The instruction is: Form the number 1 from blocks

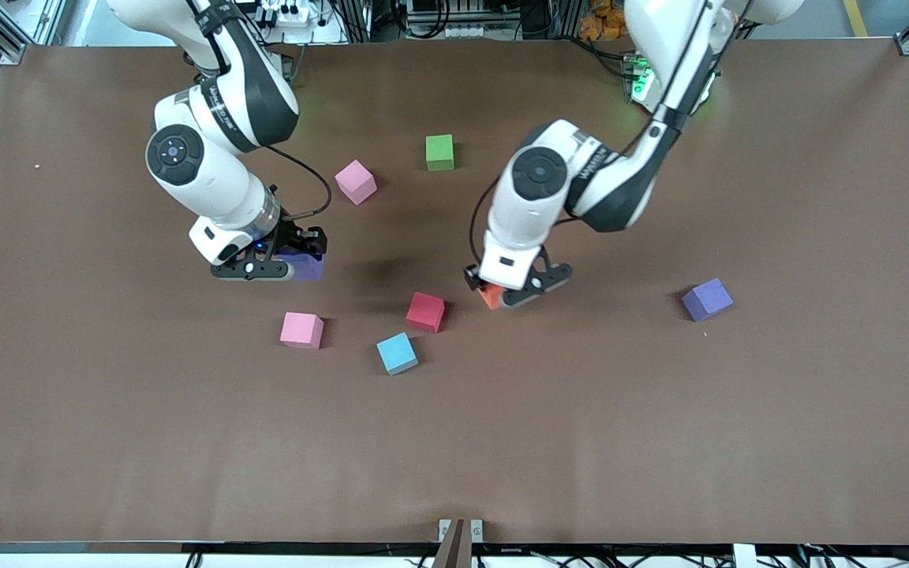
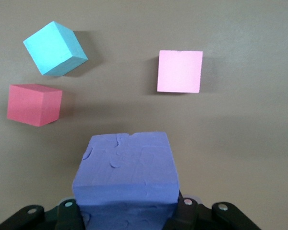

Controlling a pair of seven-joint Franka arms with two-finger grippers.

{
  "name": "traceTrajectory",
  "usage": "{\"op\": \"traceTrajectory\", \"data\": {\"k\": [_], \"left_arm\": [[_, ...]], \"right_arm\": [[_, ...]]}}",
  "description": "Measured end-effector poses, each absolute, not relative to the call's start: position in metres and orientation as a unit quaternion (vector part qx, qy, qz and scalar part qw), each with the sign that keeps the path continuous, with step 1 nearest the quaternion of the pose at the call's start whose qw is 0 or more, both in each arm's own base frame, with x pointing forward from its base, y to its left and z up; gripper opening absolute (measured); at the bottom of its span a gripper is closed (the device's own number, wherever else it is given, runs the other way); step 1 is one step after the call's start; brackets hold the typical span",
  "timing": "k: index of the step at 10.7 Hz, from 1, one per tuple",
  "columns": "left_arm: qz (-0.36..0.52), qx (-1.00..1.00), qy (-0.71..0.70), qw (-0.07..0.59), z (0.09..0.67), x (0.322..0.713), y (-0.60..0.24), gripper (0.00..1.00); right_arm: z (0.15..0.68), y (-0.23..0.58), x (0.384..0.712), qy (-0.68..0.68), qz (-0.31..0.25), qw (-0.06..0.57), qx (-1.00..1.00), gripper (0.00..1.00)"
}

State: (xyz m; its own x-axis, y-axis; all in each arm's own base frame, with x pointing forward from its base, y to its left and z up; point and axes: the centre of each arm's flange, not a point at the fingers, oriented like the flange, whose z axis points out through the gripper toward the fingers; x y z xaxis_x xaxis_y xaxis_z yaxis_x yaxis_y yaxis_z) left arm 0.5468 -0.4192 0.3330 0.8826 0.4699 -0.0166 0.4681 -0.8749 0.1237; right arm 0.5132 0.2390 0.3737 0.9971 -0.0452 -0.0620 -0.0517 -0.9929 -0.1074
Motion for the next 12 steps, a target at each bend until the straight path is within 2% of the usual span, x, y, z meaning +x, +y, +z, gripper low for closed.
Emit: {"op": "traceTrajectory", "data": {"k": [3,5,9,12], "left_arm": [[0.021,0.969,0.239,0.065,0.342,0.595,-0.347,0.61],[0.026,0.967,0.243,0.066,0.346,0.613,-0.318,0.61],[0.025,0.968,0.241,0.066,0.347,0.615,-0.313,0.61],[0.024,0.968,0.24,0.066,0.346,0.613,-0.315,0.61]], "right_arm": [[0.359,0.293,0.486,-0.013,0.031,0.051,-0.998,0.6],[0.349,0.352,0.45,-0.017,0.031,0.047,-0.998,0.6],[0.327,0.451,0.359,-0.012,0.035,0.038,-0.999,0.6],[0.279,0.487,0.313,-0.005,0.035,0.02,-0.999,0.6]]}}
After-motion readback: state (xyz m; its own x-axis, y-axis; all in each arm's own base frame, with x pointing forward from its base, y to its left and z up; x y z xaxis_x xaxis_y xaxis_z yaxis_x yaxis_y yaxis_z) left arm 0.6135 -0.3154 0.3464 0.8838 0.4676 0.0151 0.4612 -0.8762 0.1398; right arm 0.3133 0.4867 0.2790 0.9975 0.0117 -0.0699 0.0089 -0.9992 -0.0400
